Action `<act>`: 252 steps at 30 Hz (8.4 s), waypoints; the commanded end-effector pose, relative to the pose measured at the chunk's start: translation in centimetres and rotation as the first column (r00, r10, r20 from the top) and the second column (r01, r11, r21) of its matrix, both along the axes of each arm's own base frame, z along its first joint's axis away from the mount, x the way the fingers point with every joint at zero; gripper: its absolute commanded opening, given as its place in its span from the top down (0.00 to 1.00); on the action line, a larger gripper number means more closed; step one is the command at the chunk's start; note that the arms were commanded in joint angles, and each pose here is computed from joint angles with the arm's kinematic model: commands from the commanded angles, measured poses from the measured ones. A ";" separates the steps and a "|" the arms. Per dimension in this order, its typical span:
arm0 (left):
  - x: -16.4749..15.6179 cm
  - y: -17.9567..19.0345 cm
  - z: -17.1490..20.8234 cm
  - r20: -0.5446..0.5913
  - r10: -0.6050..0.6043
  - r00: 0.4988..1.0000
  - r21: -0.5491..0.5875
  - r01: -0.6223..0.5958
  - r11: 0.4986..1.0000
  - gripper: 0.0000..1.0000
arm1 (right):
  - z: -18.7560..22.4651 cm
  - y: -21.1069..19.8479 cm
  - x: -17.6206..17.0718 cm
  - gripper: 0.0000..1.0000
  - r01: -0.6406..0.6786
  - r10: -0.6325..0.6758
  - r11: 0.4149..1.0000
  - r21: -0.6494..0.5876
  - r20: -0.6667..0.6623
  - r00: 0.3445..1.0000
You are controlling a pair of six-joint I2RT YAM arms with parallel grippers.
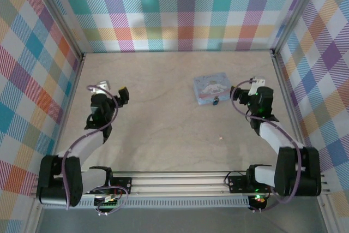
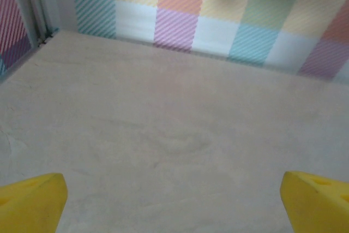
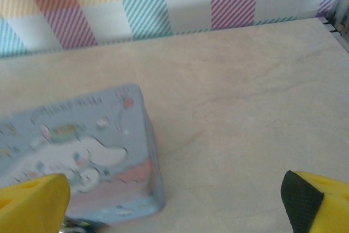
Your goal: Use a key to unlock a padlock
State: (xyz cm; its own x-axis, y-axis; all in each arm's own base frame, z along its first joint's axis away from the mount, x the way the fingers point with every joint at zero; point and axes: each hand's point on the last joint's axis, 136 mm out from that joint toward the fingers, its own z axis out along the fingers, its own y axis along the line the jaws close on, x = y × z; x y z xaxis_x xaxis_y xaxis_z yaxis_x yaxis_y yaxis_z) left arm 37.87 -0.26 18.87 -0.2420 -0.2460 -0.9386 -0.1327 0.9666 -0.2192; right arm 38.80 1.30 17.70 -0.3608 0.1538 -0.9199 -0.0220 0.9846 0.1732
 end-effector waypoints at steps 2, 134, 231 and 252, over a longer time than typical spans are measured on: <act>-0.6 -2.0 1.0 -0.091 -0.020 0.996 -0.327 -0.010 0.945 0.00 | 0.0 1.9 -3.2 0.00 0.058 0.012 0.966 0.250 -0.269 0.963; -7.9 -36.9 5.0 -0.010 -0.881 0.473 -0.797 0.528 0.293 0.56 | 4.9 22.5 -9.1 1.00 -0.202 0.454 0.691 0.694 -0.199 0.868; -10.7 -33.6 14.7 0.192 -0.891 0.412 -0.439 0.847 0.298 1.00 | 11.4 25.4 -13.9 0.75 -0.672 0.766 0.370 0.642 0.199 0.611; -9.2 -32.3 13.8 0.121 -0.855 0.505 -0.430 0.802 0.414 0.52 | 6.4 22.8 -13.2 1.00 -0.534 0.682 0.615 0.580 -0.051 0.730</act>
